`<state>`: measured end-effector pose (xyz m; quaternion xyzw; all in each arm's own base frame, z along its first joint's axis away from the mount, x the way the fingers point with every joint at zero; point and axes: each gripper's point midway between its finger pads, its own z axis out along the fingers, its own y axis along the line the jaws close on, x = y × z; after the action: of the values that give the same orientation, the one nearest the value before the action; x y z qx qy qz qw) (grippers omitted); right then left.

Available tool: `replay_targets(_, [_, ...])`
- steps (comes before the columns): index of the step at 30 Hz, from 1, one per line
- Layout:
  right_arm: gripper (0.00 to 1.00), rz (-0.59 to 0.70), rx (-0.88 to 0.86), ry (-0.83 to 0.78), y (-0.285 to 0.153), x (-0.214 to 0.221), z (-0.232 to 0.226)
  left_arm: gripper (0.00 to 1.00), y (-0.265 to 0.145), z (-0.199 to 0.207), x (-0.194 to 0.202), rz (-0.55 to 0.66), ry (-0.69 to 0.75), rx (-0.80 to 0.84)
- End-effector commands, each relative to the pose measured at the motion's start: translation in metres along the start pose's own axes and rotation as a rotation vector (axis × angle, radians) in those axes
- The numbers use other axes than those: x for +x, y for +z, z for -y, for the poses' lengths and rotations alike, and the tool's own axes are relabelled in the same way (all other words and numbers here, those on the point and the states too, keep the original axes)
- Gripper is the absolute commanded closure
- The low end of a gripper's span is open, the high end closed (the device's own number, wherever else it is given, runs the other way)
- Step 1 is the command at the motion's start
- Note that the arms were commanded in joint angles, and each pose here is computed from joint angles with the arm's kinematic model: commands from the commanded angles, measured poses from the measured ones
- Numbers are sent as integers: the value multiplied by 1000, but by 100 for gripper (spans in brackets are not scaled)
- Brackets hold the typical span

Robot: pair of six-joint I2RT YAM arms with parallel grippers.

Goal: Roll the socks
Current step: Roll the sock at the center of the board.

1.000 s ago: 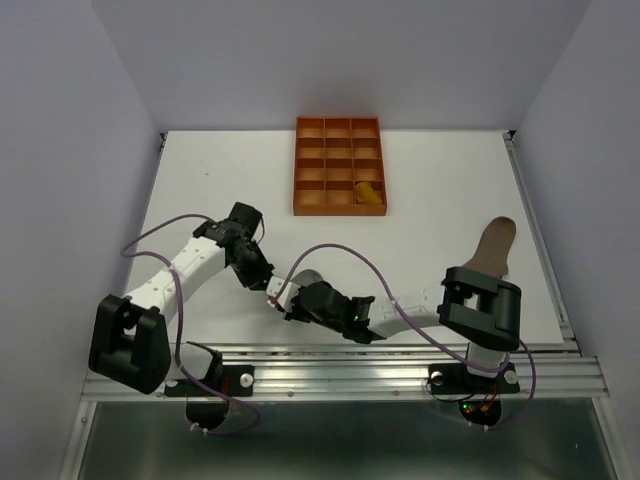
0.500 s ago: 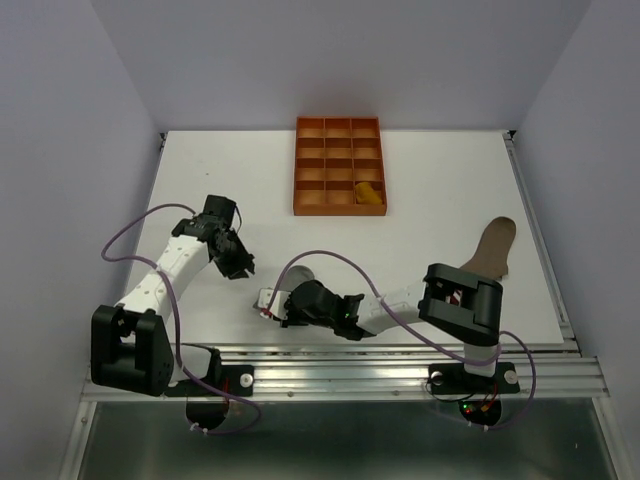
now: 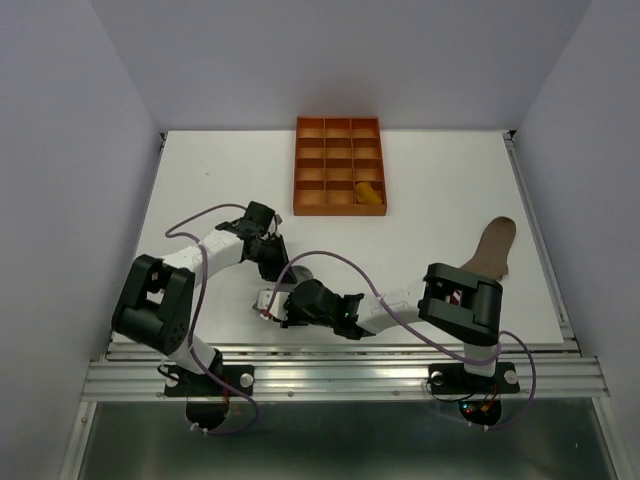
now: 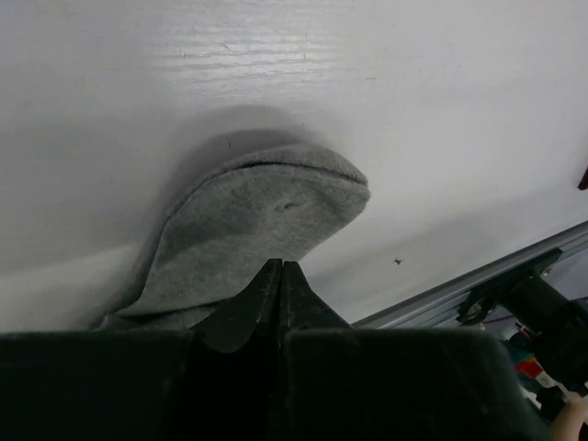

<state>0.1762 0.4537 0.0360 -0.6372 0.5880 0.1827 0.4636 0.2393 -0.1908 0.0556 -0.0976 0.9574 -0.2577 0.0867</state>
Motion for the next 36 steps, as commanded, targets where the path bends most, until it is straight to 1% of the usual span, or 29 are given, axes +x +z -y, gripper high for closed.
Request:
replay_targets(1, [99,-143,-128,13,-3,46,-35,89,20,0,1,-28,39,-16])
replay_targets(3, [99,-146,-129,27,-5,48,-37,90,28,-11,-3,-22,17,-79])
replay_targets(4, [99,-142,-128,36,-7,46,-36,96,35,-17,-5,-22,9,-107])
replay_targets(5, [99,-143,-131,61,-8,46,-38,99,39,-19,-7,-20,-11,-117])
replay_targets(6, [99,-148,-140,74,-11,48,-41,99,41,-22,-8,-17,-21,-138])
replay_targets(8, [99,-139,-143,112,-17,44,-42,100,44,-38,-15,15,-52,-230])
replay_targets(9, [99,-147,-136,122,-20,46,-42,100,43,-45,-25,56,-54,-285])
replay_targets(11, [99,-154,-136,140,-27,44,-41,100,43,-55,-26,59,-64,-342])
replay_targets(17, [99,-172,-221,281,-41,27,-56,100,51,-64,-29,61,-95,-391])
replay_targets(19, [99,-170,-245,359,-44,21,-63,100,51,-63,-32,67,-91,-393])
replay_targets(20, [99,-194,-261,386,-46,23,-67,100,50,-63,-33,73,-89,-396])
replay_targets(24, [99,-211,-326,574,-48,24,-70,100,48,-65,-35,88,-97,-417])
replay_targets(27, [99,-228,-386,731,-48,32,-62,100,48,-63,-35,95,-99,-401])
replay_targets(28, [99,-226,-440,780,-49,32,-65,100,47,-61,-36,97,-103,-396])
replay_targets(30, [99,-216,-440,870,-49,34,-50,100,47,-62,-37,108,-117,-399])
replay_targets(35, [99,-218,-443,953,-52,37,-44,100,43,-62,-41,137,-146,-403])
replay_targets(36, [99,-233,-450,997,-52,40,-43,100,43,-64,-43,142,-159,-404])
